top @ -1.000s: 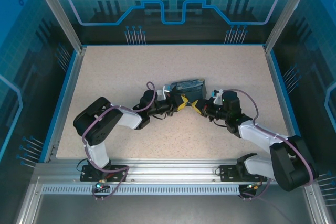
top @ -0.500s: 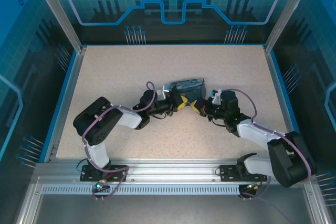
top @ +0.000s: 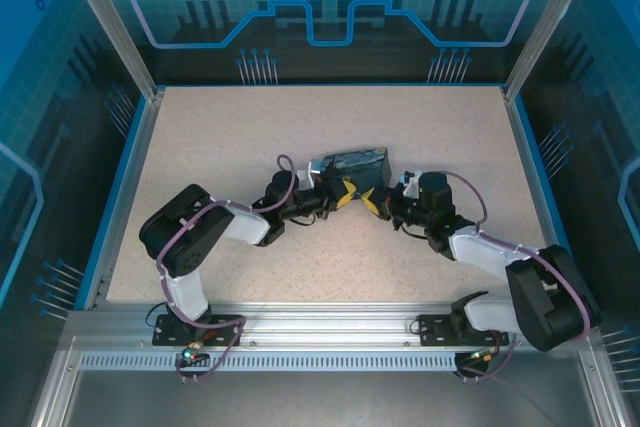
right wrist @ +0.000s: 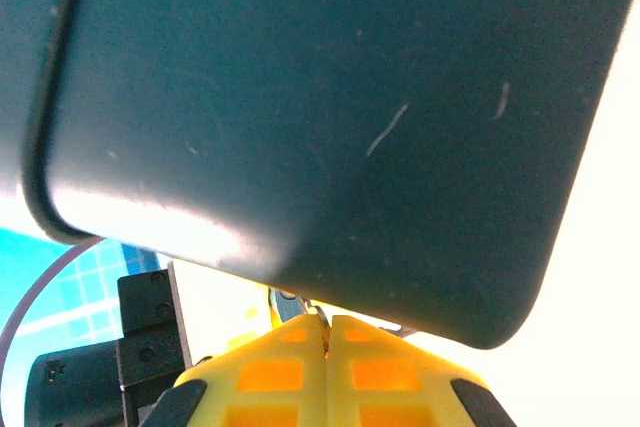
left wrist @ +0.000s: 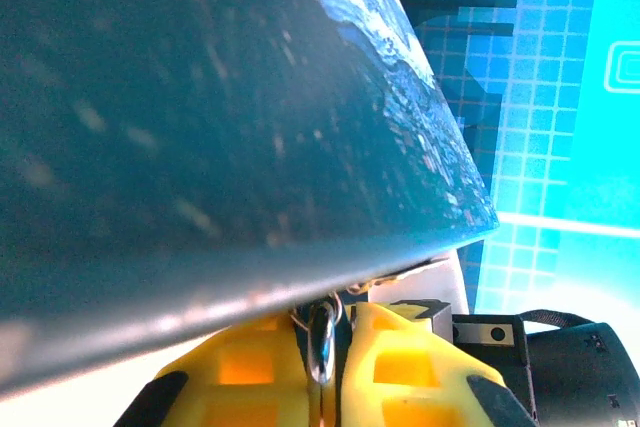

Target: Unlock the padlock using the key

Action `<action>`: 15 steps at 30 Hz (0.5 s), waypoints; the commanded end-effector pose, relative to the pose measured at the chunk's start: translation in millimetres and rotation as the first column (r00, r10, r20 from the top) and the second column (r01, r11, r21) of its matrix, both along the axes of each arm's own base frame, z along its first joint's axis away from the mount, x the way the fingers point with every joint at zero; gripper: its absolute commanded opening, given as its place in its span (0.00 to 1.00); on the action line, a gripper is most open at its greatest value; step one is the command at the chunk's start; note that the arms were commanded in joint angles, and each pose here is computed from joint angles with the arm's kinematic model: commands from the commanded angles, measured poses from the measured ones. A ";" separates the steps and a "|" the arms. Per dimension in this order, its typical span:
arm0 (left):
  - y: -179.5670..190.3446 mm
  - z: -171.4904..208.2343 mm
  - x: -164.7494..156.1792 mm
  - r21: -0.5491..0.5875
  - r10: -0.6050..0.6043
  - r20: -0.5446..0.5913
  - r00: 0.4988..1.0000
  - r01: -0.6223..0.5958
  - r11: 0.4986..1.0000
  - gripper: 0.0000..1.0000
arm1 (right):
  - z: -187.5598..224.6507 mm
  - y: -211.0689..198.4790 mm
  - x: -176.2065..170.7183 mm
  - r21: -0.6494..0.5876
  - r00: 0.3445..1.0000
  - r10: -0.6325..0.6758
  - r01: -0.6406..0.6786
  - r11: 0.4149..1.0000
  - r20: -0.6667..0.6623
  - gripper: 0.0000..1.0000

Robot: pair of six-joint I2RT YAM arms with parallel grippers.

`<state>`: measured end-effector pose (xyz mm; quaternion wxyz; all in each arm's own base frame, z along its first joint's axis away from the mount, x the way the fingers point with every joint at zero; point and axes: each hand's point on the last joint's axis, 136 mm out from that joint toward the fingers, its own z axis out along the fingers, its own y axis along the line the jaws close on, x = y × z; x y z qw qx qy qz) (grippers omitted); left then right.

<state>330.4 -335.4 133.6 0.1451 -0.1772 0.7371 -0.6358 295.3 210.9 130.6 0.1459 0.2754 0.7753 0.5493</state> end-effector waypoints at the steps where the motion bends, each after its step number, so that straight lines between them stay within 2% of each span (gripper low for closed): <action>1: -4.1 8.8 -6.2 -0.033 -0.029 0.037 0.999 0.031 0.999 0.00 | 19.6 9.0 4.2 0.116 1.000 -0.026 0.026 0.993 -0.009 0.00; 6: -4.1 9.5 -6.0 -0.035 -0.029 0.039 0.999 0.030 0.999 0.00 | 21.3 8.7 3.6 0.135 0.998 -0.041 0.048 0.990 -0.050 0.00; 15: -5.2 12.7 -5.9 -0.045 -0.033 0.039 0.999 0.034 0.998 0.00 | 16.2 7.5 5.8 0.085 0.999 -0.034 0.034 0.996 -0.010 0.00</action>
